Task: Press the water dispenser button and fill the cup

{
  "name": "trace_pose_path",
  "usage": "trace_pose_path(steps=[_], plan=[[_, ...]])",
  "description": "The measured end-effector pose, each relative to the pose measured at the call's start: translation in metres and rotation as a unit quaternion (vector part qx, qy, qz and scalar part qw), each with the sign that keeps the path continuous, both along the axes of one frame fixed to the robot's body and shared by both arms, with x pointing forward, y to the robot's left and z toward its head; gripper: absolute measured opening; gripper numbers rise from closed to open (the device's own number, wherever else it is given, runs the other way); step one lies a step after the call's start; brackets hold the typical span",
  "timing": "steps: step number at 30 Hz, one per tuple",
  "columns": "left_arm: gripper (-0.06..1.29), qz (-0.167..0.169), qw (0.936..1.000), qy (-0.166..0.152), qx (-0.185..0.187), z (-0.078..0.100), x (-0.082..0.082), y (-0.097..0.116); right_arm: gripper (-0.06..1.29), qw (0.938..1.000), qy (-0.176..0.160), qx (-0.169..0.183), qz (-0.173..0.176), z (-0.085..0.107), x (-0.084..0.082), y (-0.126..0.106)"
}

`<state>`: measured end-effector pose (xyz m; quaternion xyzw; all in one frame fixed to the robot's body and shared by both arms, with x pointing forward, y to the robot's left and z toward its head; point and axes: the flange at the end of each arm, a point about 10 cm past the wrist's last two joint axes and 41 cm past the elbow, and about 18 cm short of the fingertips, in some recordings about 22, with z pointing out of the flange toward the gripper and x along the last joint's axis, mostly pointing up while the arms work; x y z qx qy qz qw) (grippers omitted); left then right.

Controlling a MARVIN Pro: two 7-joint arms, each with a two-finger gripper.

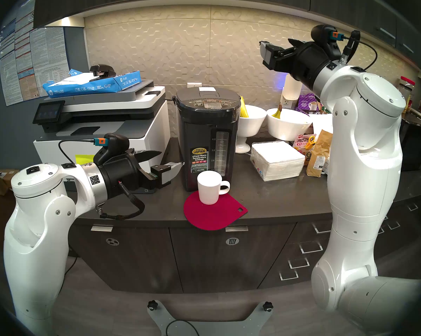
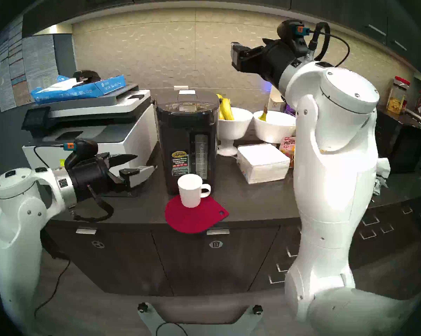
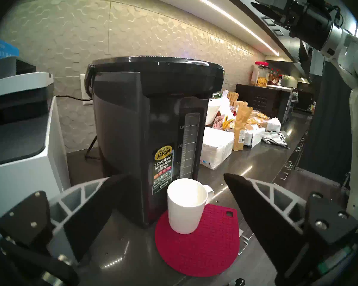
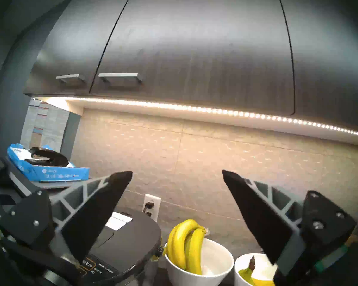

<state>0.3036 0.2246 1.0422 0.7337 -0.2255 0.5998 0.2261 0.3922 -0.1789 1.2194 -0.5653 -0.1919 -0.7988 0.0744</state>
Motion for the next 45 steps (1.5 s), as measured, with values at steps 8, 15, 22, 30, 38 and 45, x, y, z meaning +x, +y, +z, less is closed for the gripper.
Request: trace_pose_path(steps=[8, 15, 22, 30, 38, 45], plan=[[1.27, 0.0, 1.0, 0.0, 0.001, 0.0, 0.0, 0.0, 1.24, 0.9979, 0.043, -0.03, 0.039, 0.006, 0.007, 0.0], [1.27, -0.001, 1.0, -0.001, 0.002, 0.0, 0.0, 0.0, 1.24, 0.9952, 0.047, -0.053, 0.068, 0.021, 0.012, -0.002], [1.27, -0.001, 1.0, -0.001, 0.002, 0.001, 0.0, 0.0, 1.24, 0.9928, 0.045, -0.069, 0.086, 0.033, 0.016, 0.0], [1.27, -0.001, 1.0, -0.001, 0.003, 0.001, 0.0, 0.0, 1.24, 0.9861, 0.067, -0.099, 0.115, 0.038, 0.033, 0.014], [1.27, -0.001, 1.0, -0.001, 0.004, 0.001, -0.001, 0.0, 1.24, 0.9762, 0.1, -0.135, 0.137, 0.035, 0.053, 0.027], [1.27, -0.002, 1.0, -0.002, 0.004, 0.001, -0.001, 0.0, 1.24, 0.9747, 0.106, -0.142, 0.137, 0.046, 0.065, 0.023]])
